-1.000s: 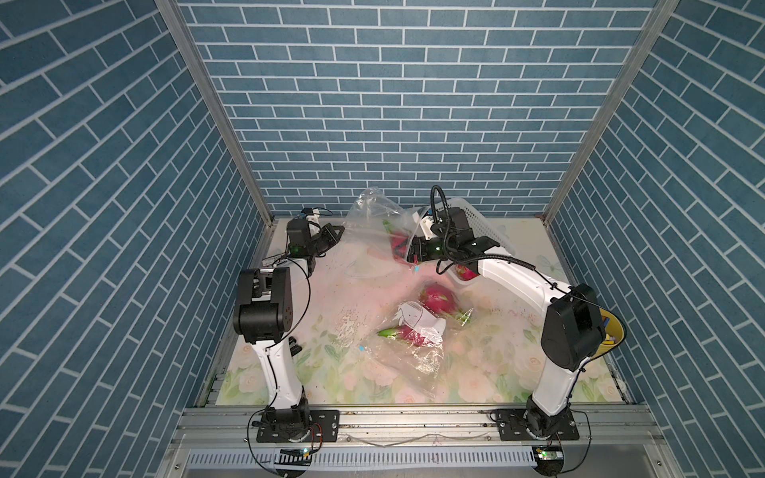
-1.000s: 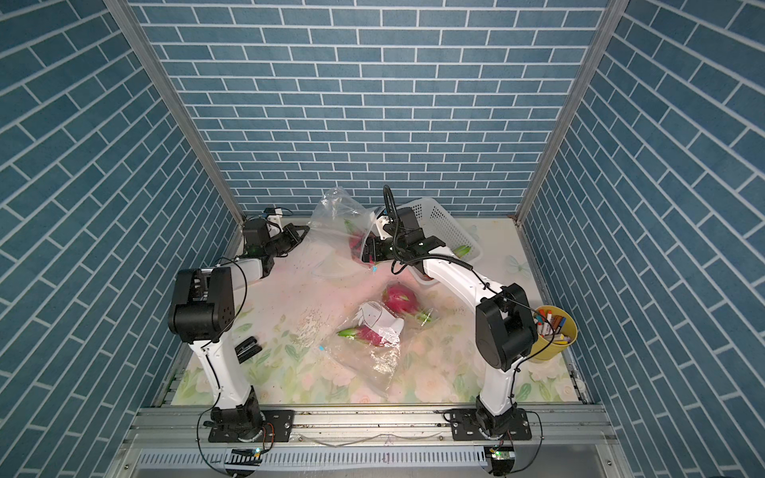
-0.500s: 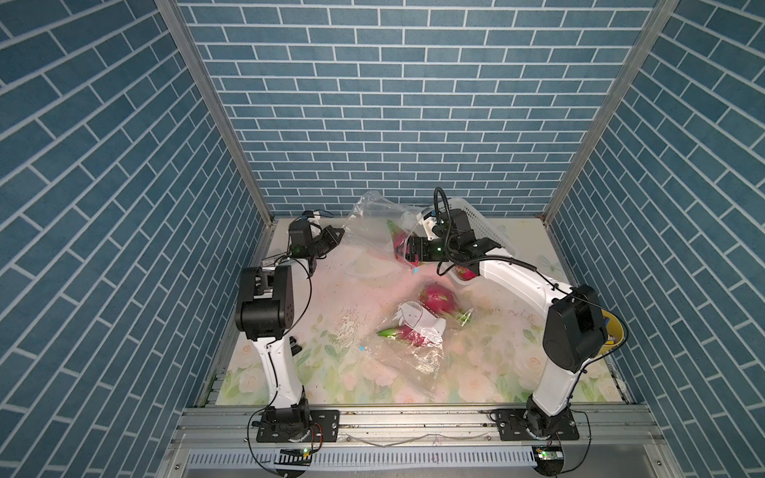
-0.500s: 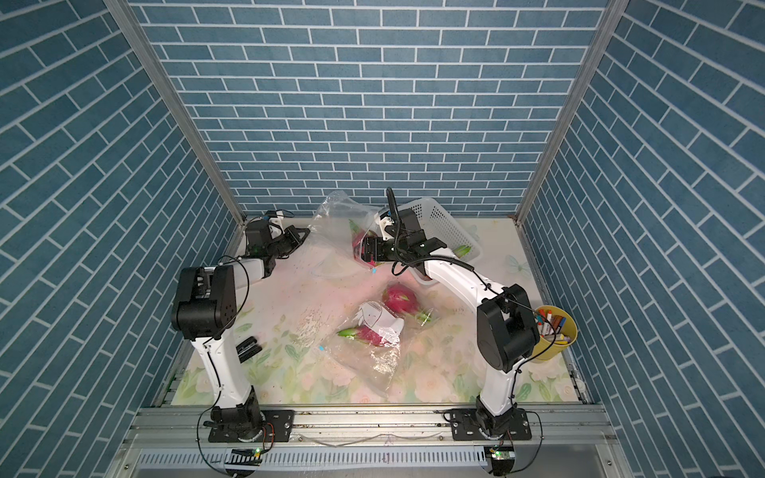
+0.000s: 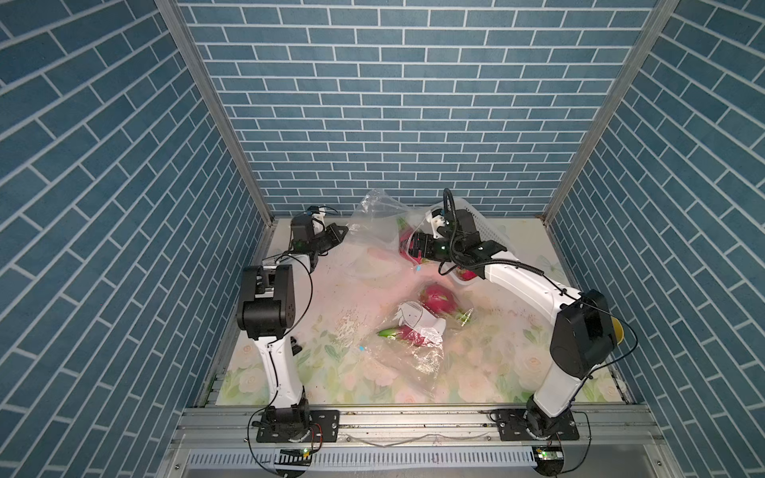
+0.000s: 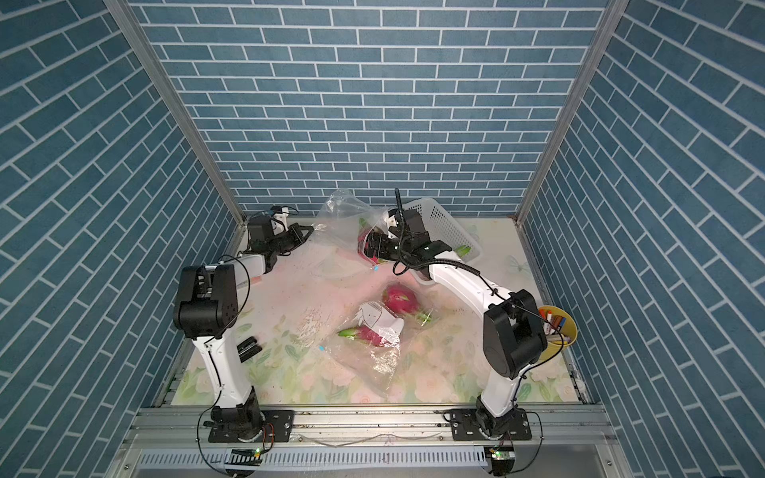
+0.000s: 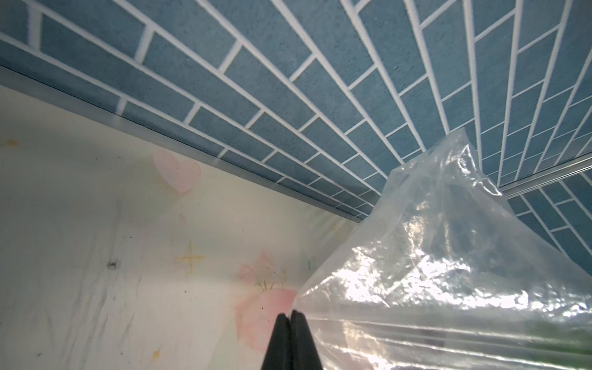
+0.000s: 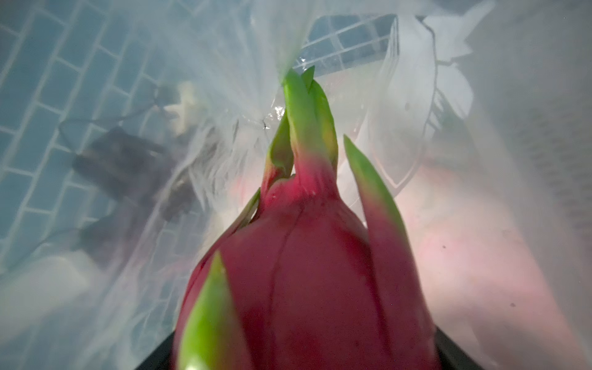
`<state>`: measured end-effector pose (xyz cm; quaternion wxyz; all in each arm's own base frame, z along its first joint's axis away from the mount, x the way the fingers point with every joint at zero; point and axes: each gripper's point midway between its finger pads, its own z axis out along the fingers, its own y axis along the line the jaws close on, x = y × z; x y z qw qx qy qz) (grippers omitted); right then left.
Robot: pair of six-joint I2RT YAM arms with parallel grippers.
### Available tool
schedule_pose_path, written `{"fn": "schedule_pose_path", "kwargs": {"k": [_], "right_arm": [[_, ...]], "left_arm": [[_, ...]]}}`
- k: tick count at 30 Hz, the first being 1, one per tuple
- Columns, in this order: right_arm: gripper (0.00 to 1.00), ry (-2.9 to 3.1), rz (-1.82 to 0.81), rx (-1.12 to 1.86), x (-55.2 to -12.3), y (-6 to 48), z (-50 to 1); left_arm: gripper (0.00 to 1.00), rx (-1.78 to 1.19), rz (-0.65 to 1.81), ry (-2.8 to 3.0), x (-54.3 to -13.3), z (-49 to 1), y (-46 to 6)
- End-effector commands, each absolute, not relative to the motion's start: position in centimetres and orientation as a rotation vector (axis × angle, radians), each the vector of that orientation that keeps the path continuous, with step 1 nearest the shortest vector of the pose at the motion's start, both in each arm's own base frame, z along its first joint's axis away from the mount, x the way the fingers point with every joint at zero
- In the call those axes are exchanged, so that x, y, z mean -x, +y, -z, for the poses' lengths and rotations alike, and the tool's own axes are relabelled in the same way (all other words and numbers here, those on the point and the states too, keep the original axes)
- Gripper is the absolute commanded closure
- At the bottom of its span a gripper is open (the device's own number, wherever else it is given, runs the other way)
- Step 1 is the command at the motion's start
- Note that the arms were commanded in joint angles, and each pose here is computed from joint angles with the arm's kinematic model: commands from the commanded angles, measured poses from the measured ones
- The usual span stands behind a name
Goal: Open the zip-top bag and take out the dragon fruit
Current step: Pick up the dragon fruit from the zipper food storage bag.
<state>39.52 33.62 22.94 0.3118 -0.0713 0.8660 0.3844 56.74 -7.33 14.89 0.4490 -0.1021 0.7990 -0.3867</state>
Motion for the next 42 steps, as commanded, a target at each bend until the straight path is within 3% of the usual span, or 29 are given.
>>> {"fn": "schedule_pose_path", "kwargs": {"k": [1, 3, 5, 14, 18, 23, 29, 36, 42], "right_arm": [[0.2, 2.164, -0.862, -0.122, -42.1, 27.7, -26.4], [0.21, 2.149, -0.886, -0.14, -42.5, 27.9, -26.4], [0.22, 2.167, -0.943, -0.118, -42.6, 29.3, -26.1], [0.23, 2.322, -0.952, 0.036, -41.1, 30.9, -24.5], [0.23, 2.327, -0.943, 0.023, -40.9, 30.5, -23.7], [0.23, 2.29, -0.973, -0.02, -42.3, 31.1, -23.9], [0.22, 2.266, -0.977, -0.094, -44.4, 31.7, -24.2], [0.22, 2.266, -0.973, -0.138, -45.0, 31.4, -23.9], [0.23, 2.264, -0.995, -0.17, -45.1, 31.4, -24.1]], "left_arm": [[1.0, 0.468, 0.742, 1.973, -57.9, -11.9, -0.4], [0.98, 0.461, 0.789, 1.972, -57.8, -12.1, -1.1], [0.87, 0.442, 0.856, 1.976, -57.4, -12.5, -2.3], [0.86, 0.404, 0.695, 1.991, -56.6, -14.2, -1.9], [0.73, 0.415, 0.838, 1.97, -55.9, -14.2, -3.9], [0.59, 0.357, 1.098, 1.848, -51.3, -17.1, -9.7], [0.41, 0.126, 1.19, 1.788, -44.6, -20.4, -17.8], [0.32, -0.119, 1.286, 1.729, -38.2, -23.0, -24.4], [0.3, -0.395, 1.01, 1.8, -35.5, -21.4, -29.4]]}}
